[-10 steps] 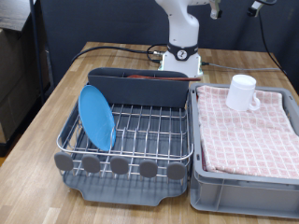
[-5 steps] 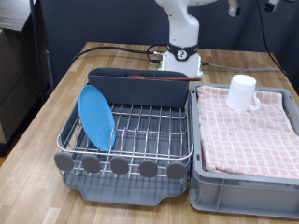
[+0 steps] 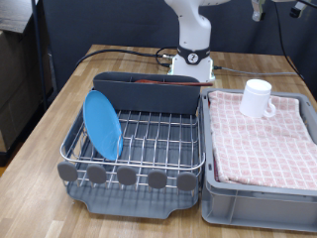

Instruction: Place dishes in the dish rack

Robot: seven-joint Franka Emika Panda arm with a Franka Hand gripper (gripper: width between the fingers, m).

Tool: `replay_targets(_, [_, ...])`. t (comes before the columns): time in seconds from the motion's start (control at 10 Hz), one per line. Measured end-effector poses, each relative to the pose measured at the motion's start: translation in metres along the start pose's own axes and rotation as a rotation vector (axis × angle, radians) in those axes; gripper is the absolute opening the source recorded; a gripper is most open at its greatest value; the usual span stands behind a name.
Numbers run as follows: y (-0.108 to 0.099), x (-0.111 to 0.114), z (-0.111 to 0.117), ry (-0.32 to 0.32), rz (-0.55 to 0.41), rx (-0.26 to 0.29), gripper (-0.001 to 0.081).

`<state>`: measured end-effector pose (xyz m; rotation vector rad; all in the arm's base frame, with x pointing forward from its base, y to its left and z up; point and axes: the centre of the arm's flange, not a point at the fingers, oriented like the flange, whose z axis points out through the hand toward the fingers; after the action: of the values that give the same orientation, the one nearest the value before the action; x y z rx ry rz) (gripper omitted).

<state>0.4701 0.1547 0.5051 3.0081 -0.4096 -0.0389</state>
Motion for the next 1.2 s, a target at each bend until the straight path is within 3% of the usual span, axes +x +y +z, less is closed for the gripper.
replay_targets(0.4, [-0.026,-0.021,-0.009,0.006,-0.003,-0.048,0.0803])
replay_targets(0.7, [-0.058,-0.035,-0.008,0.009,-0.05,-0.088,0.0803])
replay_targets(1.2, [-0.098,-0.042,0.039,-0.052,-0.106,-0.151,0.0803])
